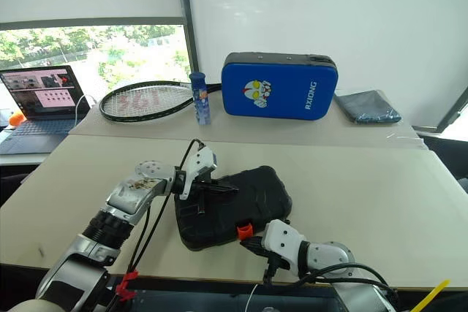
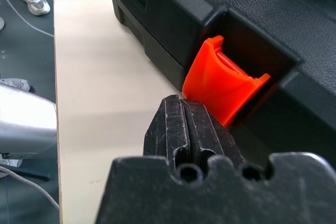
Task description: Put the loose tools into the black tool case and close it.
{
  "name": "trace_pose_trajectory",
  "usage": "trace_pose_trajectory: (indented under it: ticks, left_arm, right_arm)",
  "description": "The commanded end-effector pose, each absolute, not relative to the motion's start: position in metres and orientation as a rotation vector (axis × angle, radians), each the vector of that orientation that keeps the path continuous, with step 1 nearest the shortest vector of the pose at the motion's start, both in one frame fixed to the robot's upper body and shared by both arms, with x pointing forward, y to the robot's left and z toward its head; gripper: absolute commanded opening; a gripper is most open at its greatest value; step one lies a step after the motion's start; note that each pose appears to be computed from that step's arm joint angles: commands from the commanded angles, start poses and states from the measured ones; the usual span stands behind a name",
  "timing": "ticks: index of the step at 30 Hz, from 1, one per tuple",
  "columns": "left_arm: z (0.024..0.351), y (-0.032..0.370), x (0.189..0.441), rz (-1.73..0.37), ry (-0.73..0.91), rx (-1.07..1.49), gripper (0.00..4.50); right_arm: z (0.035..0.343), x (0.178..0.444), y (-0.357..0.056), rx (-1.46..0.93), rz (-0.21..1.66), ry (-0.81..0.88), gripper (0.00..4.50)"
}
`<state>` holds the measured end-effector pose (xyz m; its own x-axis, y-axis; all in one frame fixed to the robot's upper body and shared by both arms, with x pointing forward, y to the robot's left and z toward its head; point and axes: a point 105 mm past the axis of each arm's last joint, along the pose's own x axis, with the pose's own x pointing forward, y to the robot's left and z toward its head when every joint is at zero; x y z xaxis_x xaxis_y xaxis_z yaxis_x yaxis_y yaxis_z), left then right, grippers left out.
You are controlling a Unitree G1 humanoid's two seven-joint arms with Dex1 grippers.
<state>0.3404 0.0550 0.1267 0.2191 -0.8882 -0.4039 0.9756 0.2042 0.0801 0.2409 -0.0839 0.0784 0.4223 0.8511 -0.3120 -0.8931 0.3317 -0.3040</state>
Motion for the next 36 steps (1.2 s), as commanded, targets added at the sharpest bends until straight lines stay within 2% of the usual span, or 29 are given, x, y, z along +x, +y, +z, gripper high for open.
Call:
trace_pose_trajectory:
  ticks: [1, 12, 14, 17, 19, 22, 23, 24, 25, 30, 35, 36]
  left_arm:
    - [0.069, 0.062, 0.327, -1.312, 0.557, 0.362, 0.0]
    - [0.05, 0.071, 0.318, -1.304, 0.654, 0.344, 0.0]
    - [0.063, 0.067, 0.324, -1.307, 0.543, 0.31, 0.0]
    - [0.105, 0.065, 0.338, -1.276, 0.271, 0.205, 0.0]
    - [0.136, 0.081, 0.342, -1.245, 0.091, 0.171, 0.0]
    - [0.16, 0.12, 0.334, -1.219, 0.018, 0.129, 0.0]
    - [0.162, 0.132, 0.328, -1.219, 0.021, 0.132, 0.0]
    - [0.163, 0.146, 0.321, -1.215, 0.034, 0.141, 0.51]
    - [0.162, 0.16, 0.315, -1.197, 0.051, 0.159, 0.59]
    - [0.15, 0.233, 0.286, -1.02, 0.115, 0.26, 2.41]
    - [0.135, 0.268, 0.254, -0.914, 0.143, 0.33, 4.2]
    - [0.132, 0.273, 0.25, -0.893, 0.135, 0.367, 4.2]
  right_arm:
    - [0.11, 0.26, -0.085, -0.495, 1.057, -0.021, 0.07]
    - [0.119, 0.276, -0.085, -0.483, 1.029, -0.033, 0.07]
    - [0.119, 0.269, -0.086, -0.474, 1.06, -0.031, 0.07]
    - [0.122, 0.255, -0.096, -0.45, 1.109, -0.035, 0.07]
    - [0.128, 0.248, -0.112, -0.397, 1.117, -0.039, 0.07]
    - [0.137, 0.235, -0.139, -0.364, 1.143, -0.046, 0.07]
    - [0.136, 0.231, -0.149, -0.354, 1.147, -0.026, 0.48]
    - [0.136, 0.226, -0.159, -0.366, 1.155, -0.016, 0.68]
    - [0.136, 0.224, -0.169, -0.386, 1.142, -0.015, 0.98]
    - [0.13, 0.208, -0.216, -0.455, 1.085, 0.031, 2.75]
    - [0.129, 0.205, -0.244, -0.508, 1.006, 0.032, 4.47]
    - [0.129, 0.205, -0.248, -0.516, 0.996, 0.033, 4.47]
